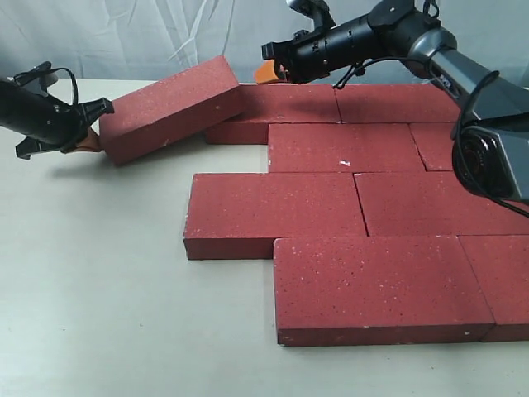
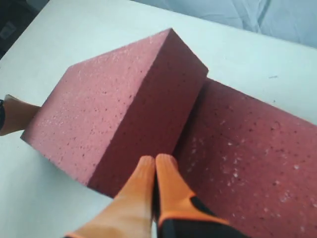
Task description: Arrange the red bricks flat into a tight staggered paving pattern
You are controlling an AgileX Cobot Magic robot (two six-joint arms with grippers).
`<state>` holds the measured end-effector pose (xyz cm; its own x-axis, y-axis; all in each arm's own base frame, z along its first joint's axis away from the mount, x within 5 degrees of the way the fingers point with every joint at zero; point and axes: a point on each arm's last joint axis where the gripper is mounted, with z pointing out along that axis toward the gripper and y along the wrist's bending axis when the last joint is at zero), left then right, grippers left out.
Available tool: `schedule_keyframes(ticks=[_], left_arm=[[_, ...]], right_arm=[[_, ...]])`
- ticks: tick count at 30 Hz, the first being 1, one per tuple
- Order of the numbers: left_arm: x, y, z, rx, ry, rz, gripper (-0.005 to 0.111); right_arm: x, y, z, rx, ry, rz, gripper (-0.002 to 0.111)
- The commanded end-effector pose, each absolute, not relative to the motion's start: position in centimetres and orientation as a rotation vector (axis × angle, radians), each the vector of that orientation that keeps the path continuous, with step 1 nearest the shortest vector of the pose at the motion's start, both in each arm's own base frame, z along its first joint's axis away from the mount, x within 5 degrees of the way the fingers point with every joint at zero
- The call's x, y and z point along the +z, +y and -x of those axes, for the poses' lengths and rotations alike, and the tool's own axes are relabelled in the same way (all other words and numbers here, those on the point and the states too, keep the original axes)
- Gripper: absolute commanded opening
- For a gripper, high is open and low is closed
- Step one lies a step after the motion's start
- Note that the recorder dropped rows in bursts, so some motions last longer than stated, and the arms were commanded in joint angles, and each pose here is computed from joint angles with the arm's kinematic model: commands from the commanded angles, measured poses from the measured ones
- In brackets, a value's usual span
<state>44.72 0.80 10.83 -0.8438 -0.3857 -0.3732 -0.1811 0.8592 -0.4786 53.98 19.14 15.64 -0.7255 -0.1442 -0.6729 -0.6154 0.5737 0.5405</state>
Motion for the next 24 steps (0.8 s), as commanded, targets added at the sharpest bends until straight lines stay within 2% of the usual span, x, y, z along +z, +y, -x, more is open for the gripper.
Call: schedule_keyframes(ticks=[1, 13, 19, 24], left_arm=[[11.3, 0.7, -44.9, -0.617, 2.536, 0.457, 0.000], [11.5, -1.1, -44.6, -0.668, 2.574, 0.391, 0.000], [14.3, -0.1, -44.0, -0.662, 2.575, 0.305, 0.000], [17.6, 1.3, -42.9, -0.594, 2.591, 0.259, 0.000]], right_arm=[[16.0, 20.5, -53.8, 1.015, 2.212, 0.626, -0.001], [16.2, 21.1, -51.6, 1.243, 2.277, 0.786, -0.001], [19.3, 21.3, -51.2, 1.240, 2.236, 0.795, -0.001], [21.7, 23.3, -49.8, 1.230, 2.267, 0.797, -0.001]])
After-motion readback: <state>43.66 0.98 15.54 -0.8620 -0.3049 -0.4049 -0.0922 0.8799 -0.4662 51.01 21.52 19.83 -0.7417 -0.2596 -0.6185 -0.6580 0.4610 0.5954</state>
